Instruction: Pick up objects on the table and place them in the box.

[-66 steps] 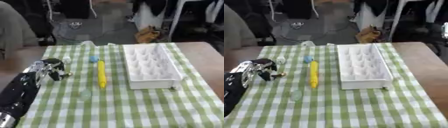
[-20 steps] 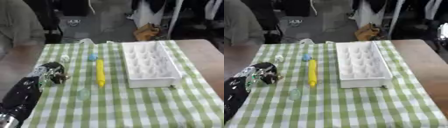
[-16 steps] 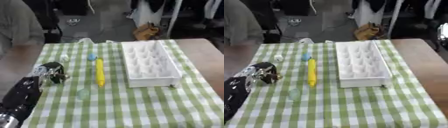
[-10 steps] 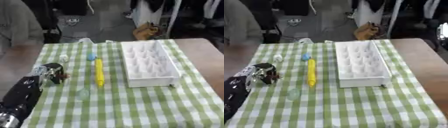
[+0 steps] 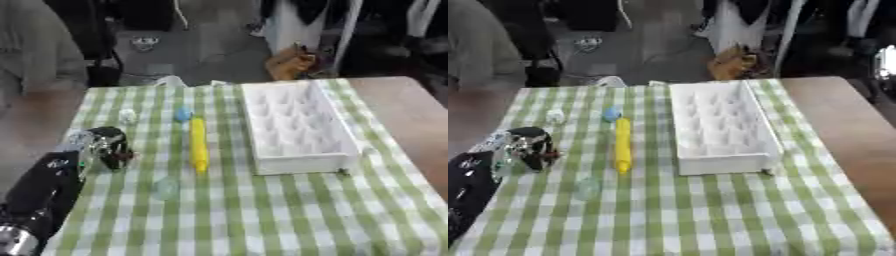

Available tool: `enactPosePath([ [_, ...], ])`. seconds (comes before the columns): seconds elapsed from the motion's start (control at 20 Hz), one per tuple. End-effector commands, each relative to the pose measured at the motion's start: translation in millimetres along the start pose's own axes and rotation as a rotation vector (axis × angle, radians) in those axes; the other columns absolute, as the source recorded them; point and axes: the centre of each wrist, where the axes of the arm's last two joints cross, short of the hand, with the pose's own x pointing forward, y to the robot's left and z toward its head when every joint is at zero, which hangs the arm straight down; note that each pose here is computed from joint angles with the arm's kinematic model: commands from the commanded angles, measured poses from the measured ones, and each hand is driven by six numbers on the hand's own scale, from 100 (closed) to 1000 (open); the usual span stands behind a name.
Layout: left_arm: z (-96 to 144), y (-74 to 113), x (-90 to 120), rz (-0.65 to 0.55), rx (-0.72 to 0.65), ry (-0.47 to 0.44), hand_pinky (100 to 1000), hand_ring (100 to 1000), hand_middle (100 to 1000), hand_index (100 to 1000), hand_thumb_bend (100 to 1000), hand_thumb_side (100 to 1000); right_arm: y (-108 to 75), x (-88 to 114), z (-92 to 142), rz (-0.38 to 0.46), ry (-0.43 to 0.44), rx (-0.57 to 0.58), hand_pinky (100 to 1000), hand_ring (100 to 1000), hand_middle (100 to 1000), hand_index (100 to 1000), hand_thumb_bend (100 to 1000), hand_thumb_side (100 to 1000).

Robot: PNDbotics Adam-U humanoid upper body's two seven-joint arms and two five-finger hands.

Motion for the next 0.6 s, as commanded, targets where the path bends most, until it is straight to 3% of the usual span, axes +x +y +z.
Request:
enactPosePath([
  [0.05,4.1,17.7,-4.8,0.0,0.04,0.007,621,420,180,291,100,167,-6.5,4.2,-5.9,0.007,-0.026,-0.01,722,760,778,951,180,467],
  [0.2,3.5,15.4,-4.5,0.008,0.039,0.008,621,420,180,291,100,167,-6.4,4.0,-5.8,0.007,-0.025,-0.01,722,760,778,951,180,467],
  [0.25,2.8,12.2,-4.6,0.021,0.033,0.009,598,362,130,242,100,199,-6.5,3.9,-5.7,0.007,-0.025,-0.01,722,760,777,952,178,468],
  [0.35,1.6,7.4,-4.8,0.048,0.026,0.008,582,340,109,221,100,212,-6.6,3.7,-5.7,0.007,-0.024,-0.012,722,760,778,952,178,468],
  [0.6,-1.1,-9.1,-8.2,0.229,0.016,-0.017,565,318,100,202,100,232,-6.6,3.4,-5.5,0.008,-0.022,-0.012,722,760,778,952,179,468],
])
